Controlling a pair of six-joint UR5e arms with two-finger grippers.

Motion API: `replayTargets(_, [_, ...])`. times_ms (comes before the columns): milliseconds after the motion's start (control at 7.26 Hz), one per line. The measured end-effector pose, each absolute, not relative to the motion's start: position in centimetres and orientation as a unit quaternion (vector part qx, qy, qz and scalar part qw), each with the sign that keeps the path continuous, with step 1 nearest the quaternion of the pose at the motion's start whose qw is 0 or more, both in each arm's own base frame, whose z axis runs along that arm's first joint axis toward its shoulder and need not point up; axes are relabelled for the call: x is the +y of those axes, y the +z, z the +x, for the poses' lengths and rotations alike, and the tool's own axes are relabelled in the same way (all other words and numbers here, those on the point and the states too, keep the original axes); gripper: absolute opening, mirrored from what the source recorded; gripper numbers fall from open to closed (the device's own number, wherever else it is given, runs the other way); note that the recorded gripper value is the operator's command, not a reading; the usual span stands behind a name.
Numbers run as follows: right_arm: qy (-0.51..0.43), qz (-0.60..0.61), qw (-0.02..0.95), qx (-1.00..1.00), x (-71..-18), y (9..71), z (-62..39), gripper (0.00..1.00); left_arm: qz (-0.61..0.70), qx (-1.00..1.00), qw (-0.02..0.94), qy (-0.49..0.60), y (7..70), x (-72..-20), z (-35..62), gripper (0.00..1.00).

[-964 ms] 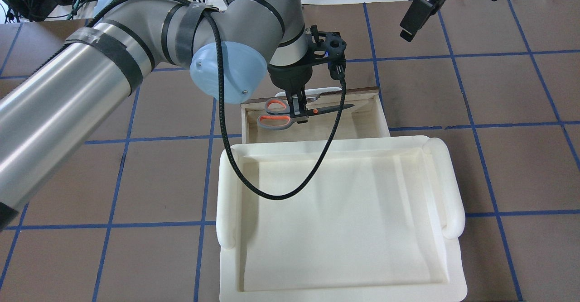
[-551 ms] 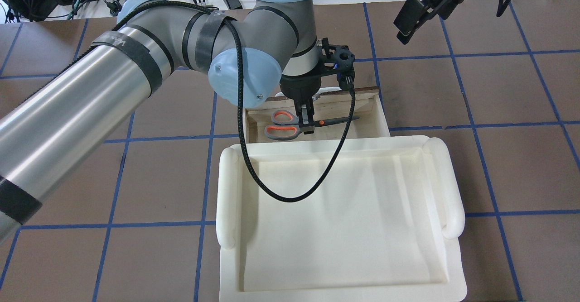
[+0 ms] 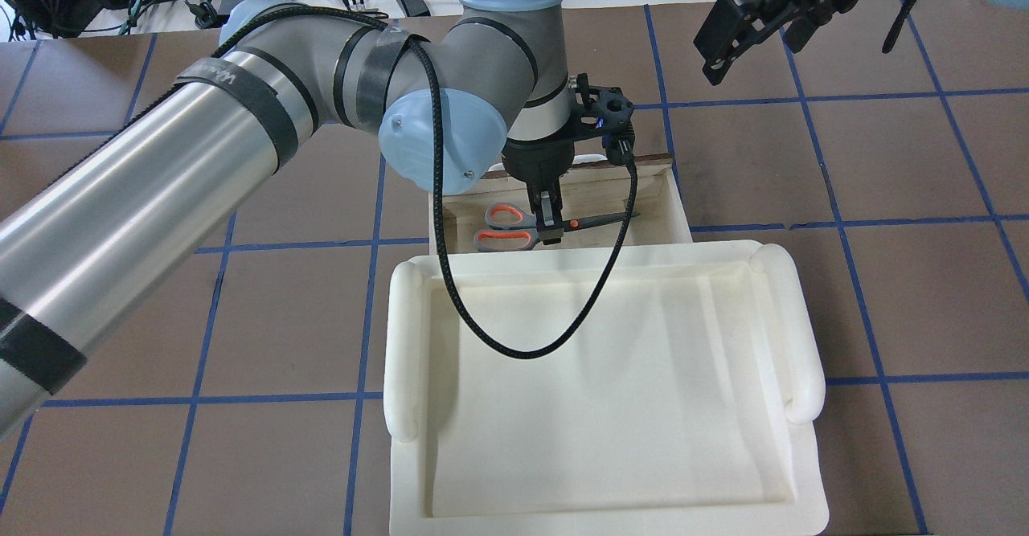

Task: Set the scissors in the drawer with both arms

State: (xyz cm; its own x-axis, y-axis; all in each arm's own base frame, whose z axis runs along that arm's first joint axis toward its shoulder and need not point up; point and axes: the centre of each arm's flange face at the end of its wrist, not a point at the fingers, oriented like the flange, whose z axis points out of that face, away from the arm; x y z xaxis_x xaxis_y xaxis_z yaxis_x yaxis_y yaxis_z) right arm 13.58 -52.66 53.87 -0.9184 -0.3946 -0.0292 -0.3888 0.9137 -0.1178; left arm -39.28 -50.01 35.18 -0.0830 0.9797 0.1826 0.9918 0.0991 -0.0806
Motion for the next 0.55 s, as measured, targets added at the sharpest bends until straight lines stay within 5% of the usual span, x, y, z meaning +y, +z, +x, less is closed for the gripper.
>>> replayTargets(138, [-0.054,-0.198,0.029,0.978,-52.67,53.70,13.59,1.00,-0.671,-0.735,0.095,-0.034,34.93,-49.98,-39.46,0.68])
replayTargets(275, [-0.056,-0.196,0.029,0.978,-52.76,53.46,13.59,1.00,-0.671,-0.734,0.096,-0.036,34.57,-49.97,-39.66,1.00])
replayTargets(551, [-0.063,-0.182,0.024,0.981,-52.46,53.65,13.51,1.00,-0.669,-0.736,0.097,-0.040,34.08,-49.98,-39.88,1.00])
